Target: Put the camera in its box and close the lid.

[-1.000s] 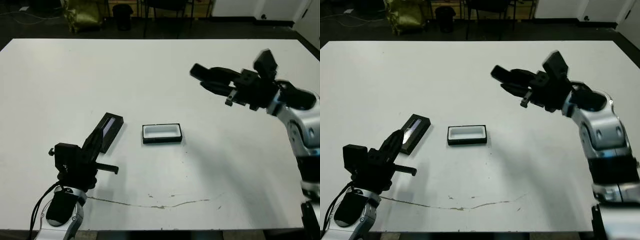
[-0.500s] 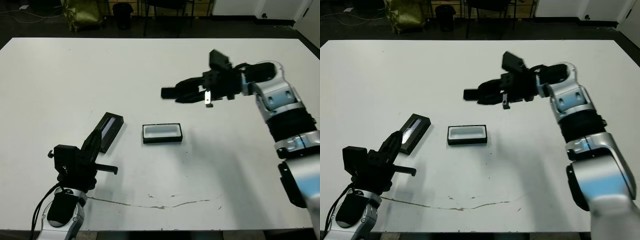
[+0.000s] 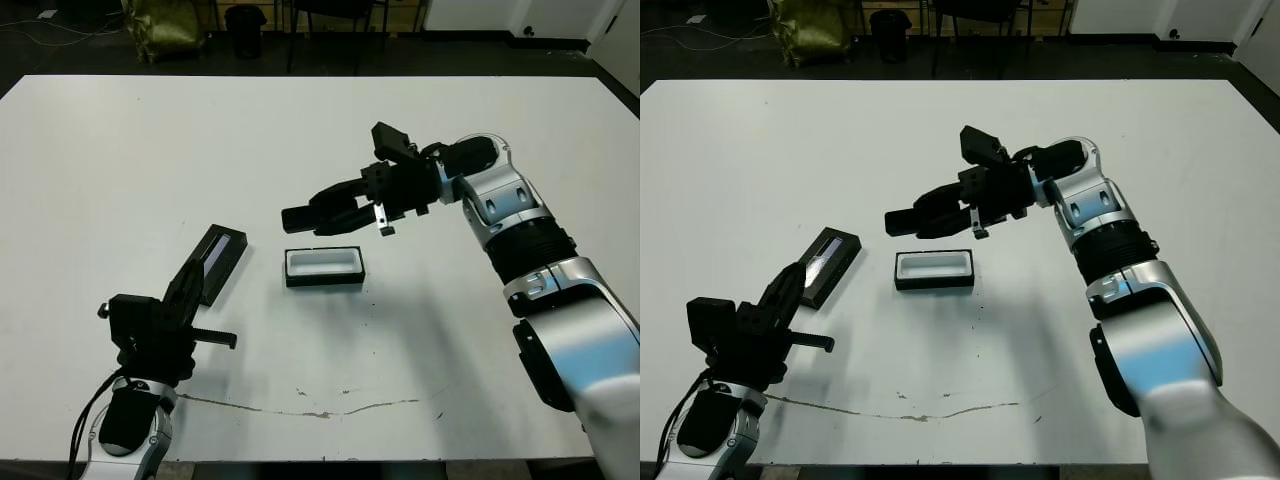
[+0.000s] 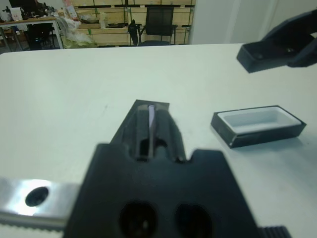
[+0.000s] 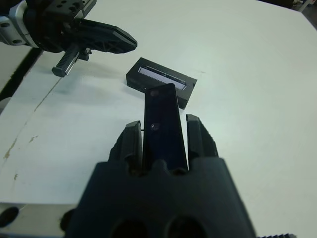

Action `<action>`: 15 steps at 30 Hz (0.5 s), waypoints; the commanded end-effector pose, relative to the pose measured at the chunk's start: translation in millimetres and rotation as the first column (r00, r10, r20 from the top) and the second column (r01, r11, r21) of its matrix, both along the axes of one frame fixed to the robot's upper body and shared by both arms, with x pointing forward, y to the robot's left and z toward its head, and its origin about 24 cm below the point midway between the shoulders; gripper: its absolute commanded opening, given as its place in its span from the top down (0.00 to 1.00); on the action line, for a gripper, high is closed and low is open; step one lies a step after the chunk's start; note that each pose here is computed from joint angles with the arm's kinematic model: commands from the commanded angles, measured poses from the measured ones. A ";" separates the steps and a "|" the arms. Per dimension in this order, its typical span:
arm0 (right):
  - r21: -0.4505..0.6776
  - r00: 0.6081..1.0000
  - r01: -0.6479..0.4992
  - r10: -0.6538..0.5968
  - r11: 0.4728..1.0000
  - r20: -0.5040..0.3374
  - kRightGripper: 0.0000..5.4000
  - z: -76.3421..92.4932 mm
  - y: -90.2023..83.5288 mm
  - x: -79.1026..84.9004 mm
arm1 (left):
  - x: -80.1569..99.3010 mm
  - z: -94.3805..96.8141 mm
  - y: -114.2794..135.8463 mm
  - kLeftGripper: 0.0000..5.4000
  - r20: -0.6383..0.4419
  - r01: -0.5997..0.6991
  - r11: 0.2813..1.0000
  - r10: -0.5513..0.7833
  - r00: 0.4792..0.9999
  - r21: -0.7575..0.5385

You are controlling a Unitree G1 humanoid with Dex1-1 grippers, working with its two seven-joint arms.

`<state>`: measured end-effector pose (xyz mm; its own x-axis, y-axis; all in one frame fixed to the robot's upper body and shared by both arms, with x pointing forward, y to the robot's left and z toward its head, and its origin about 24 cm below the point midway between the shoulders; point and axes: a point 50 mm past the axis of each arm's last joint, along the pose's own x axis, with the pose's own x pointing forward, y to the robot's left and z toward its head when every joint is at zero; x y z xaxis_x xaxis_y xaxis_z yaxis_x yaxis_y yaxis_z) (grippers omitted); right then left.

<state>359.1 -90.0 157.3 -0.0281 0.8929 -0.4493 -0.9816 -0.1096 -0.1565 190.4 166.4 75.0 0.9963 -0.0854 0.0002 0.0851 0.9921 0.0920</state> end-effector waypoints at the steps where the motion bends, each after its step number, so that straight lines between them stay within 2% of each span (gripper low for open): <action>1: -0.054 0.999 0.018 -0.020 0.998 -0.043 0.84 -8.1 -0.6 0.9 | -2.3 -6.4 2.0 1.00 -0.028 -0.002 1.000 0.002 1.000 0.006; 8: -0.153 0.995 0.082 -0.091 0.985 -0.051 0.84 -20.0 -3.9 6.1 | -2.7 -7.6 1.4 1.00 -0.034 -0.008 1.000 0.008 0.999 -0.007; 15: -0.204 0.993 0.115 -0.115 0.972 0.011 0.84 -21.5 -10.2 10.1 | -3.5 -7.4 3.1 1.00 -0.033 -0.004 1.000 0.004 0.999 -0.015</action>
<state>367.3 -98.2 134.0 0.0515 0.7937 -0.6061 -0.9926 -0.0263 -0.1188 189.9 167.1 74.8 0.9967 -0.0811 0.0046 0.0804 0.9935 0.0810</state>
